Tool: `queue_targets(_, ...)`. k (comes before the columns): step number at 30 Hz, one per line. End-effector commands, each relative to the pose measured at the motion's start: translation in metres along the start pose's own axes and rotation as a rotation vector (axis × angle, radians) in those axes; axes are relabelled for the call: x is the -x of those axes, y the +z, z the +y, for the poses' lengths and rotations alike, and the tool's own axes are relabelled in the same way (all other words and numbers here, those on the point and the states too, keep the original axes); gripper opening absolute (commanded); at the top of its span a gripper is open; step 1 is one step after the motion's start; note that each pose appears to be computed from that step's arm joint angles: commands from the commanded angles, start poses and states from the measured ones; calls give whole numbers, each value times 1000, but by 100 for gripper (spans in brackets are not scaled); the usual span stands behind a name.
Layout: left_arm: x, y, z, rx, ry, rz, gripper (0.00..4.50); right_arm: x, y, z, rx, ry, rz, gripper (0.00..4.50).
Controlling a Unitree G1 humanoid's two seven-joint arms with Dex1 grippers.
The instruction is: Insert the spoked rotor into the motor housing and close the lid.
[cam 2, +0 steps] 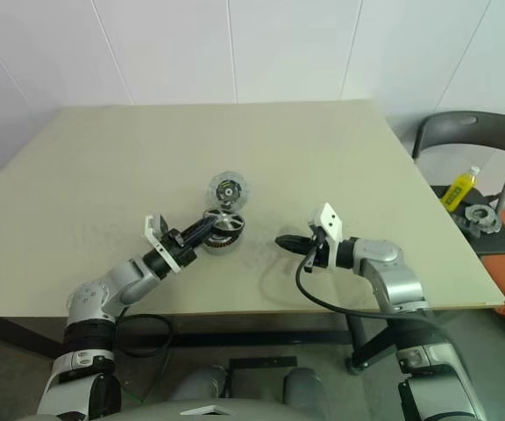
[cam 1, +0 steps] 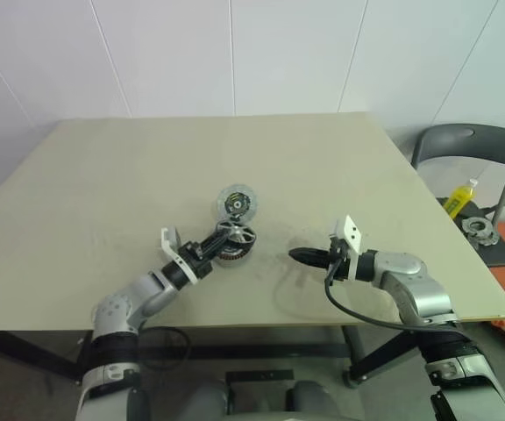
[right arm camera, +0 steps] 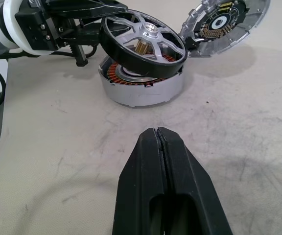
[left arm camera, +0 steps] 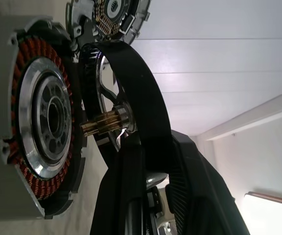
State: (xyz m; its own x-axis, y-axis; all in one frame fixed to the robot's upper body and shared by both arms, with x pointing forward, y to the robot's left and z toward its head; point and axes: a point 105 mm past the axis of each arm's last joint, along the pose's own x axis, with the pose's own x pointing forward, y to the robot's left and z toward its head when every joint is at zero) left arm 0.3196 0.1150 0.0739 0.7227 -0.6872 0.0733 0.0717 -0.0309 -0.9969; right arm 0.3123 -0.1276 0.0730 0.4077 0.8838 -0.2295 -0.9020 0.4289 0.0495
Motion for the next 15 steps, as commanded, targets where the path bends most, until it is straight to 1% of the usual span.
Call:
queue_targets(1,6,5,0,2,15,-46,34,3,17,-3,43,-10,-45,0)
queue_targets(9,1,-2,-7,2,19,-53,34,2,18,-4,43,-11,-48,0)
queue_targets(15,2,3,-5,0,25,-75,34,2,18,-5,44,-14,-47,0)
